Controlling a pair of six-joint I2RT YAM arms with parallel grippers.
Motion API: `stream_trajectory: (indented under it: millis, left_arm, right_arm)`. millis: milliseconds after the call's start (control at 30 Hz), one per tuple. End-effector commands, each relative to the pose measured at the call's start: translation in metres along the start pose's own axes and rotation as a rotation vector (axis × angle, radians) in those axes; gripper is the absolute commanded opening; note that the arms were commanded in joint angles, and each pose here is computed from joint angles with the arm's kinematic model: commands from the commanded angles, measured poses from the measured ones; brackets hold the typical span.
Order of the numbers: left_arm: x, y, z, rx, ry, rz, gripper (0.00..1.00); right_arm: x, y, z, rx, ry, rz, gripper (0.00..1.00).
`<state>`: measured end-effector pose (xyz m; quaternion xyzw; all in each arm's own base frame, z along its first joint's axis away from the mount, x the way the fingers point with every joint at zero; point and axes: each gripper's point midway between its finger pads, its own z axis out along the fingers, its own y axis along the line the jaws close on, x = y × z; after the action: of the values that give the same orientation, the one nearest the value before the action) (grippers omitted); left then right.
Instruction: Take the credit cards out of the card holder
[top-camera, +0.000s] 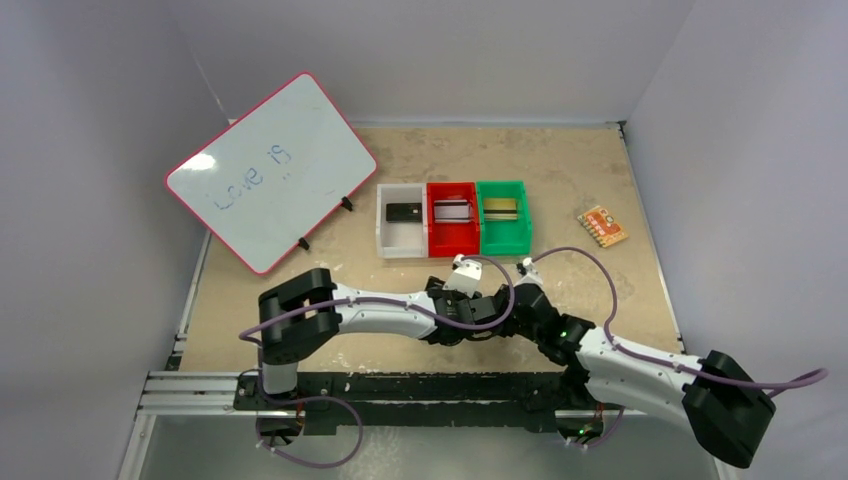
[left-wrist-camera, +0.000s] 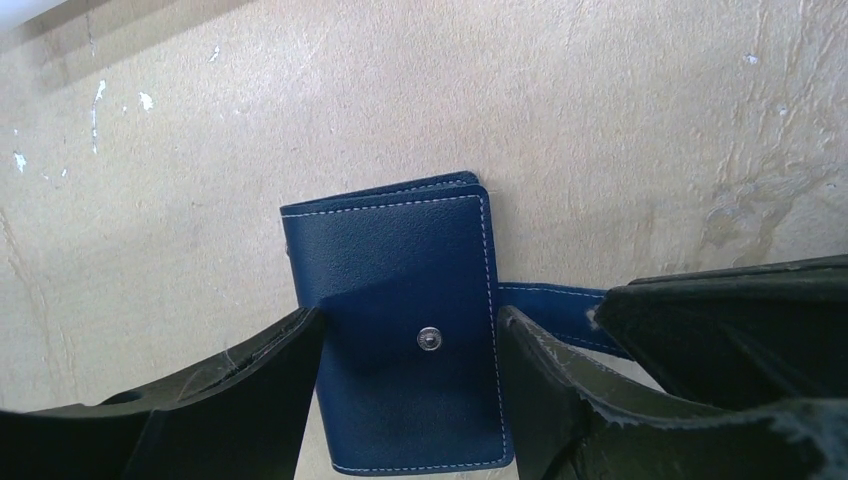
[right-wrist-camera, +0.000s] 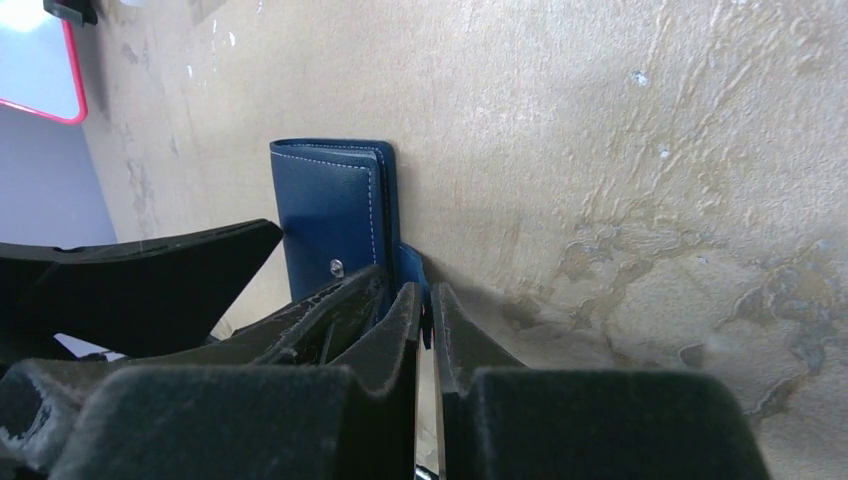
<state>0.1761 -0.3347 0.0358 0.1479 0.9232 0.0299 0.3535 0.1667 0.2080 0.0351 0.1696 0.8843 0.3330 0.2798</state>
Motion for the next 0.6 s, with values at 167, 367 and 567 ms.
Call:
stream_trajectory:
  millis: [167, 367, 567]
  left_arm:
    - [-0.006, -0.006, -0.008, 0.0, -0.036, 0.026, 0.66]
    - [0.003, 0.006, -0.005, -0.04, -0.021, 0.06, 0.66]
    - [0.0, -0.013, -0.018, 0.105, -0.032, 0.018, 0.7]
  right_arm:
    - [-0.011, -0.007, 0.001, 0.048, -0.053, 0.04, 0.07]
    - [-0.013, -0.011, -0.003, 0.064, -0.068, 0.051, 0.07]
    - [-0.015, -0.014, -0.004, 0.086, -0.077, 0.066, 0.07]
